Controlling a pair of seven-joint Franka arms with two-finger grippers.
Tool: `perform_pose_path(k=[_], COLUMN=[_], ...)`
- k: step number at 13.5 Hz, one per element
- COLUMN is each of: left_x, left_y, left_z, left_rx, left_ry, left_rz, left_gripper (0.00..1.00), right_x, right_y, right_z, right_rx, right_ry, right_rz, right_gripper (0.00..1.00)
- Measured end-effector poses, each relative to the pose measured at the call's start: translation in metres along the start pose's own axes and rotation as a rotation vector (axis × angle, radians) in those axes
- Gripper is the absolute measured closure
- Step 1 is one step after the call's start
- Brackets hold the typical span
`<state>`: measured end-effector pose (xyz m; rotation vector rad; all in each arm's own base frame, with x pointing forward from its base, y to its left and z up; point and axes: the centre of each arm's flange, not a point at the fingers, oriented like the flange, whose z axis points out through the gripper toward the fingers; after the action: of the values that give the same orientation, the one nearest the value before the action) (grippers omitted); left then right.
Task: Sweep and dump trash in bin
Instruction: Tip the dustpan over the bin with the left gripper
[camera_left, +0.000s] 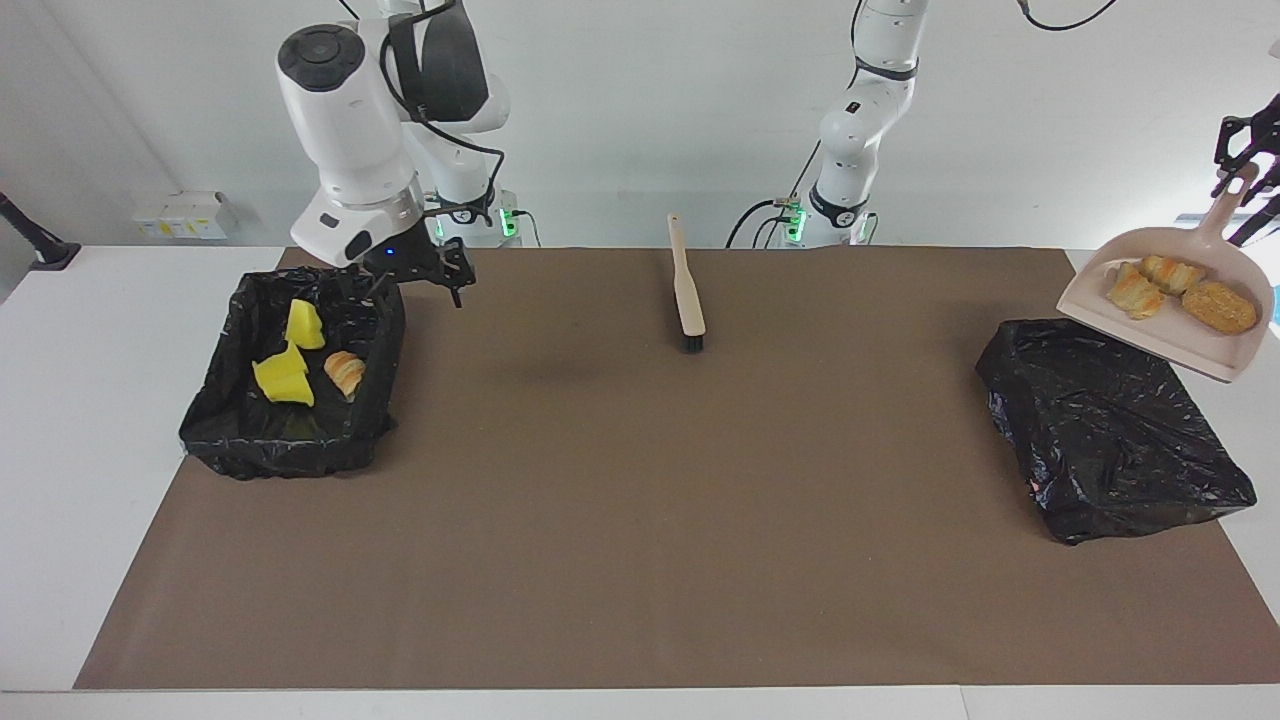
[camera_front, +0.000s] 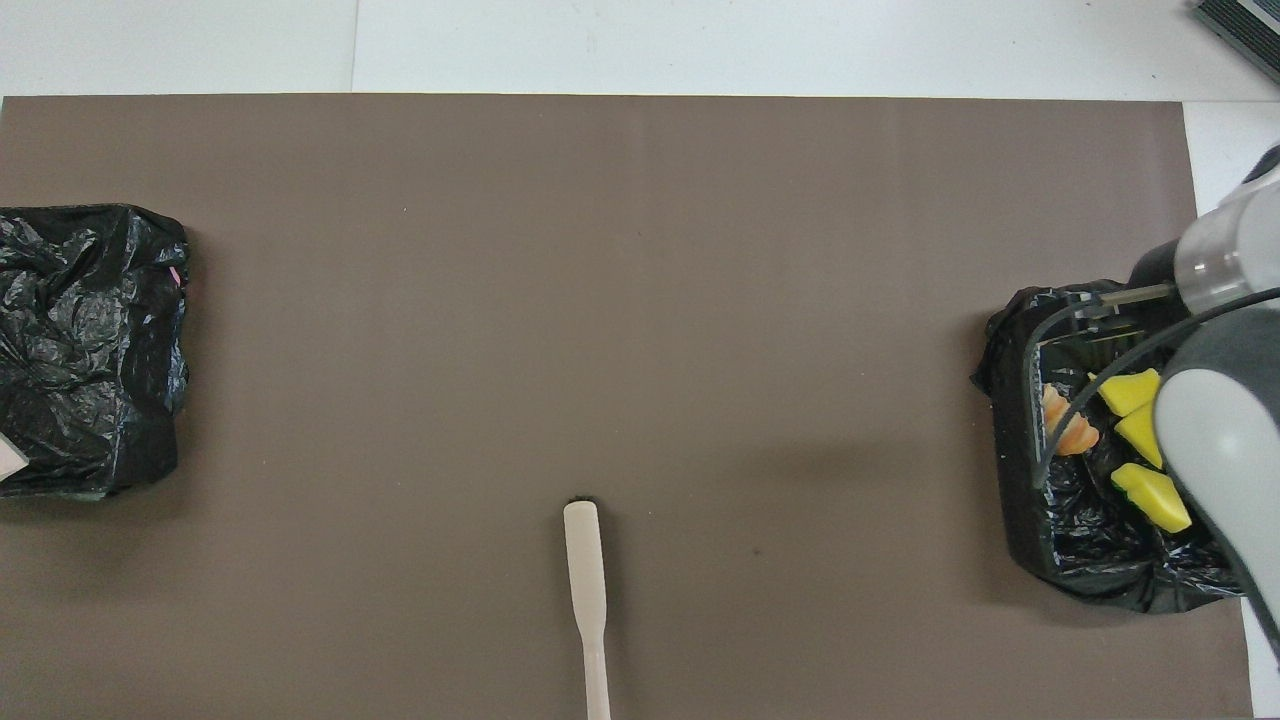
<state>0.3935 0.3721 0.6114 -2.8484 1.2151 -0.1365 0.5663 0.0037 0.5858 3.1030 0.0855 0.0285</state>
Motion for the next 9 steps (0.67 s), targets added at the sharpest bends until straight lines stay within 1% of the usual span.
perform_pose_path(k=[1,2,4,6,8,9], left_x=[0.007,0.013,0.028,0.056,0.082,0.088], left_y=[-0.002,-0.004,-0.008,-0.01,-0.011,-0.011], left_z=[0.001,0.003,0.007,0.013,0.015,0.014], left_rx=[0.011,0.022,0.034,0.051,0.078,0.089], left_ry=[-0.012,-0.03,-0.094,-0.211,-0.286,-0.325], left_rz=[0.0,0.005,0.037,0.122,0.188,0.213], left_gripper=[0.67,0.67,0.67,0.67,0.67,0.67], right_x=[-0.002,-0.006,-0.015,-0.023,-0.027,-0.026], right_y=[0.018,0.032,0.046,0.044,0.038,0.033], right_z=[-0.005,-0.007,-0.014,-0.029,-0.036,-0.037], right_rx=[0.005,0.024,0.071,0.083,0.082,0.078], right_ry=[-0.002,-0.02,-0.044,-0.025,-0.013,-0.012], right_rz=[0.034,0.064,0.101,0.131,0.131,0.122], right_gripper=[0.0,0.0,0.0,0.0,0.0,0.0])
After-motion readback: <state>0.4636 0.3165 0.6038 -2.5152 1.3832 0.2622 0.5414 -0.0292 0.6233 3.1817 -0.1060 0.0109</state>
